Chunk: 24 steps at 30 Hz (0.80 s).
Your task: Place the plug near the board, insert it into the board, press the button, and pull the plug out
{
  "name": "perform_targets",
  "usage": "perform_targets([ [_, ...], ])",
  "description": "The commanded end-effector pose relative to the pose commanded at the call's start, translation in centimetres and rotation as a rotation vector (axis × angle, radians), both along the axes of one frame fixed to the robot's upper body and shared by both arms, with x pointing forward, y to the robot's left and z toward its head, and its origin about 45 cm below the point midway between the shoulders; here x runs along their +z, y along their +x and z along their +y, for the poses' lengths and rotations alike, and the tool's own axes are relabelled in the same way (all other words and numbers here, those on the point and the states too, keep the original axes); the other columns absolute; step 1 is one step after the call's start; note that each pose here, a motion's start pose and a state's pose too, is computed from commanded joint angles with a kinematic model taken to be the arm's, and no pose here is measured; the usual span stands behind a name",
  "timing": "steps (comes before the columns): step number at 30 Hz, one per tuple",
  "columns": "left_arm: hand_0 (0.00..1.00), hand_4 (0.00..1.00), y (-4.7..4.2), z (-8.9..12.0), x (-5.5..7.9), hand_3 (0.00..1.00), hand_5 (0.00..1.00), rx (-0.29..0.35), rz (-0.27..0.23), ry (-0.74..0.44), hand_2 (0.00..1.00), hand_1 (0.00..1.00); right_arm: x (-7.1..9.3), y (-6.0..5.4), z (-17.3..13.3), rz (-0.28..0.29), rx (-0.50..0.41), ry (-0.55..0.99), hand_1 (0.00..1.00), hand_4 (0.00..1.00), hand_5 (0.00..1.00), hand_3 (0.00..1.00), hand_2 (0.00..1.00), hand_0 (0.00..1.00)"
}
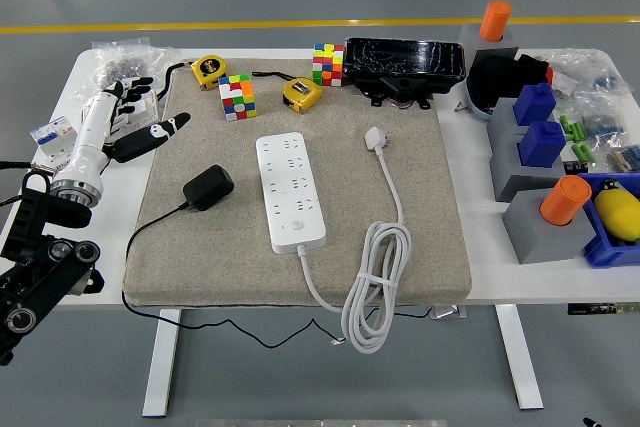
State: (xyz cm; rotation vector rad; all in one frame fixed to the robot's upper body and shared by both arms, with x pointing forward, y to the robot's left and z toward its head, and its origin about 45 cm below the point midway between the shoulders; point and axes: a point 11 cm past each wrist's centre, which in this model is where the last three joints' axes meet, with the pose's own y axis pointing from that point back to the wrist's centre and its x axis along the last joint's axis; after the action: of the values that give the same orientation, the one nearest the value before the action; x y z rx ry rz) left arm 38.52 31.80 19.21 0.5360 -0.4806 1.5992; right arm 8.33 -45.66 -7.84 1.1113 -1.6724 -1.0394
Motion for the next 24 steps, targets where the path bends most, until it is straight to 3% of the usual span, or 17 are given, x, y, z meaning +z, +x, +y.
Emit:
perform_targets([
  [5, 0.751, 0.994, -0.62, -0.1, -1.1, 0.806, 0.520, 0.003, 0.031, -0.007, 0.818, 0.812, -0.1, -0.8, -0.2, 0.013, -0.010, -0.004, 0.688, 0.935, 0.533, 0.598, 0.695, 0.680],
  [16, 0.753, 0.993, -1.10, -1.0, -2.2, 0.804, 0.522, -0.018, 0.068, -0.016, 0.817, 0.813, -0.6, -2.7, 0.0, 0.038, -0.047, 0.003, 0.687, 0.935, 0.532, 0.598, 0.695, 0.681],
  [24, 0.753, 0.990, -0.89, -0.7, -1.7, 0.801, 0.523, -0.013, 0.059, -0.013, 0.818, 0.814, -0.7, -2.3, 0.4, 0.035, -0.039, 0.011, 0.687, 0.935, 0.532, 0.598, 0.696, 0.680],
])
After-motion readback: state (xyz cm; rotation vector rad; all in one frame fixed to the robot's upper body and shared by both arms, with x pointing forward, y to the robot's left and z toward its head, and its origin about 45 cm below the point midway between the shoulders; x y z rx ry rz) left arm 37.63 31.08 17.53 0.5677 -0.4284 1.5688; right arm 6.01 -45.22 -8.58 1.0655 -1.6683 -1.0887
